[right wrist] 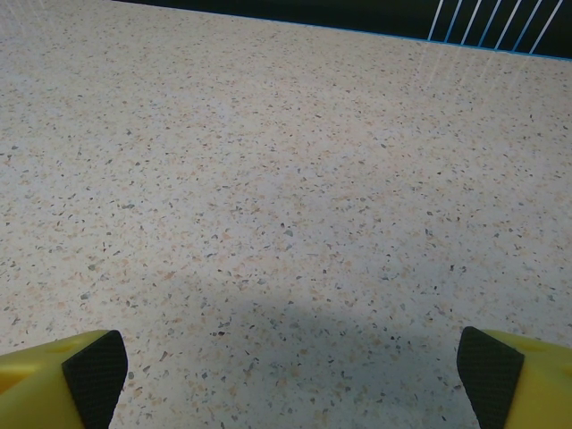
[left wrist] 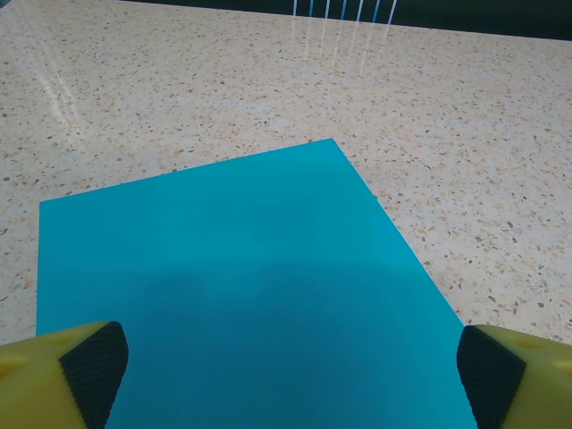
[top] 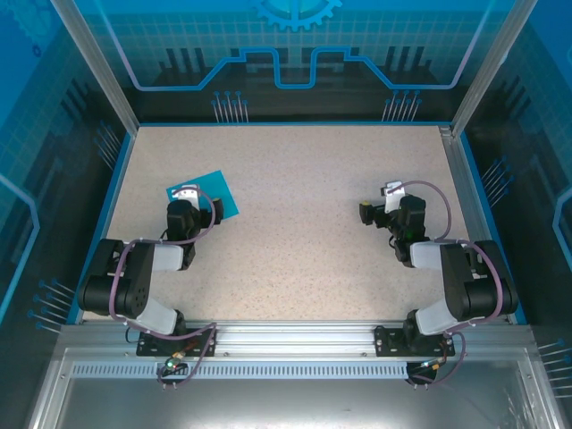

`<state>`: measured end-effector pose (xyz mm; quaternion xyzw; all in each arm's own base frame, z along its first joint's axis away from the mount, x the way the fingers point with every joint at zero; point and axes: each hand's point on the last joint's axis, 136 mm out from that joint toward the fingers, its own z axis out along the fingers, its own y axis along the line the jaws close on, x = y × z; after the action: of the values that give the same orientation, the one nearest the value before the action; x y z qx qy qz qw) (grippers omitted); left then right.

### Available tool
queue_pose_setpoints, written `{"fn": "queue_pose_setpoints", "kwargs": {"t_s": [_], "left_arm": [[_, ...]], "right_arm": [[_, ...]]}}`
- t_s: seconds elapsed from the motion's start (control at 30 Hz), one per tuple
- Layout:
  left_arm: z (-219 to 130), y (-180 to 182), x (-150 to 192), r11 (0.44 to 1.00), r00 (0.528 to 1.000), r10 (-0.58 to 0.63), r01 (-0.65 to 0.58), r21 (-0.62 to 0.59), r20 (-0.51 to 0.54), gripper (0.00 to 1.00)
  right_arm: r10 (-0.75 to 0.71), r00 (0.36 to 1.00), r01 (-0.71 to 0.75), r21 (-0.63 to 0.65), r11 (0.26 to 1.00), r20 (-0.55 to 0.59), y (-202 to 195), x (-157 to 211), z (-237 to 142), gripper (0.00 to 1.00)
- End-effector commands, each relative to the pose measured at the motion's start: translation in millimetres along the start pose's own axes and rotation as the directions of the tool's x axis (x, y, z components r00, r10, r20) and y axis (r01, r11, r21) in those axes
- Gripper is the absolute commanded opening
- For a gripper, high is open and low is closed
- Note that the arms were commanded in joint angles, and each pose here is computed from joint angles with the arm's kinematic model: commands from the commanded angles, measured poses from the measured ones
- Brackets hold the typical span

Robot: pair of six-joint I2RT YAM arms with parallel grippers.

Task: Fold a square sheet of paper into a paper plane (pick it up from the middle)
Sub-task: Move the square sheet of paper to the center of the table.

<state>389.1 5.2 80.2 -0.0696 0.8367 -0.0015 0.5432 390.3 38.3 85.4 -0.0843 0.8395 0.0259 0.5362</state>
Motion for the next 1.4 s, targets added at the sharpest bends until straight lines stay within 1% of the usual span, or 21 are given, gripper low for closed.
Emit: {"fn": "queue_pose_setpoints", "kwargs": {"t_s": [0.0,0.93,1.13,1.2,1.27,1.37], "left_arm": [[1.7,-3.7,-12.4,1.000,1.000,0.018,-0.018,0.023,0.026,0.99],[2.0,-3.8,-12.5,0.999,1.000,0.017,-0.017,0.028,0.024,0.99],[0.6,-8.4,-12.7,0.998,0.999,0.024,-0.025,0.059,0.025,0.99],[-4.8,-12.7,-19.6,0.996,0.999,0.033,-0.035,0.079,0.019,0.99],[-13.3,-8.9,-28.2,0.998,1.000,0.014,-0.015,0.056,0.009,0.99],[-30.2,-2.5,-39.4,0.996,0.995,-0.087,0.088,0.019,-0.040,0.99]], "right_arm": [[0.009,1.000,-0.010,0.006,1.000,0.024,-5.7,-9.8,2.1,0.99],[0.014,1.000,-0.014,0.001,1.000,0.026,-6.1,-10.6,2.2,0.99],[0.007,0.999,-0.007,-0.005,1.000,0.032,-4.2,-10.7,1.0,0.99],[-0.006,0.999,0.007,-0.022,1.000,0.033,-0.2,-11.5,0.6,0.99],[-0.015,0.999,0.015,-0.007,1.000,0.038,0.4,-13.2,-1.6,0.99],[-0.030,0.998,0.029,0.023,0.999,0.060,0.0,-25.3,-11.6,0.99]]}}
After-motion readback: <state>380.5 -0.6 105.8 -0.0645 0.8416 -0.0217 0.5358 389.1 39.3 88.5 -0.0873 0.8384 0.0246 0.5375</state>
